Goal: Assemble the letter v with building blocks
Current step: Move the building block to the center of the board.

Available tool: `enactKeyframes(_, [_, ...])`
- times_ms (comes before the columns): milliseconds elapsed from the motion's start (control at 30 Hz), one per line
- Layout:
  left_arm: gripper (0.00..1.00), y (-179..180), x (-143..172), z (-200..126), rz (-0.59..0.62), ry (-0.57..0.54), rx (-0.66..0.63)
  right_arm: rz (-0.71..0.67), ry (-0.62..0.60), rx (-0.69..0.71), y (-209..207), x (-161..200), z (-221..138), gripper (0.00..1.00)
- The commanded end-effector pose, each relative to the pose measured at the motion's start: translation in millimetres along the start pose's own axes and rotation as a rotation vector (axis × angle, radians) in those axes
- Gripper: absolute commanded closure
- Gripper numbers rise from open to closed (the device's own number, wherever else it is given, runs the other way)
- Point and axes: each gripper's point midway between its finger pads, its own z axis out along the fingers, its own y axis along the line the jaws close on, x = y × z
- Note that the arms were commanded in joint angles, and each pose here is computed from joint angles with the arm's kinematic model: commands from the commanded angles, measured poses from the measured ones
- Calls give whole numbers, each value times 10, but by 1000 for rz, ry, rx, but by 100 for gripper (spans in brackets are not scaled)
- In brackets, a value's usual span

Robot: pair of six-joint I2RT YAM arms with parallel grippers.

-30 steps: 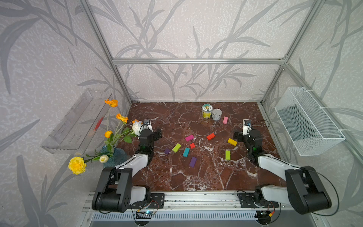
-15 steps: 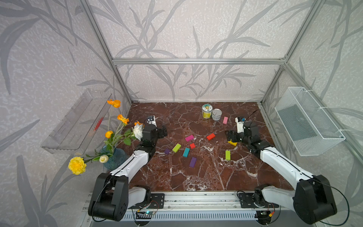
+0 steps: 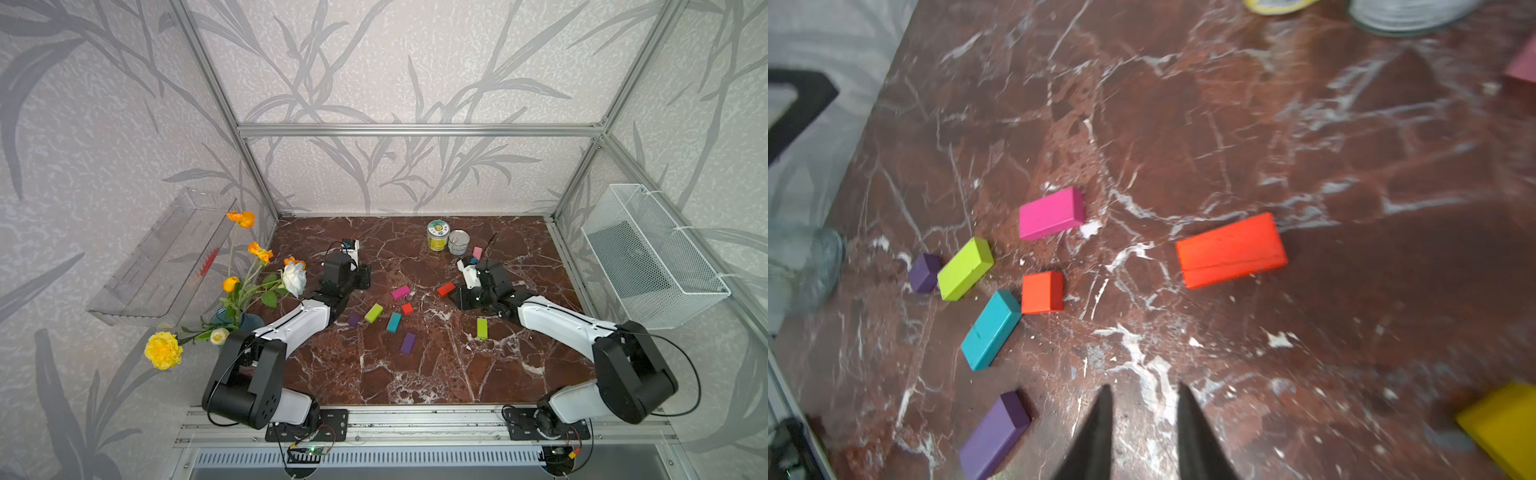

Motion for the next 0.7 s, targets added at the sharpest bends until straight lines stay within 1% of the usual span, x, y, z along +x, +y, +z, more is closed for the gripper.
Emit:
enactKeyframes(0, [72, -121, 32, 96, -8, 49, 58, 31, -9, -113, 272, -127, 158, 94])
enactKeyframes(33, [78, -155, 54, 139, -14, 62, 75, 33, 0, -134, 324, -125, 226, 99])
enactKeyframes(133, [90, -281, 144, 291, -58, 111, 147, 36, 37, -168, 429, -109, 411, 100])
enactKeyframes(200, [100, -354, 217, 402, -95, 151, 184, 53, 73, -174, 436, -46, 577, 100])
enactKeyframes(300, [100, -414, 343, 559, -154, 206, 212, 65, 96, -187, 491, -13, 745, 100])
enactKeyframes(433, [100, -412, 474, 696, -206, 251, 200, 63, 126, -174, 523, 27, 931, 100])
enactKeyframes(667, [100, -443, 653, 821, -224, 335, 205, 57, 186, -136, 489, 112, 1167, 100])
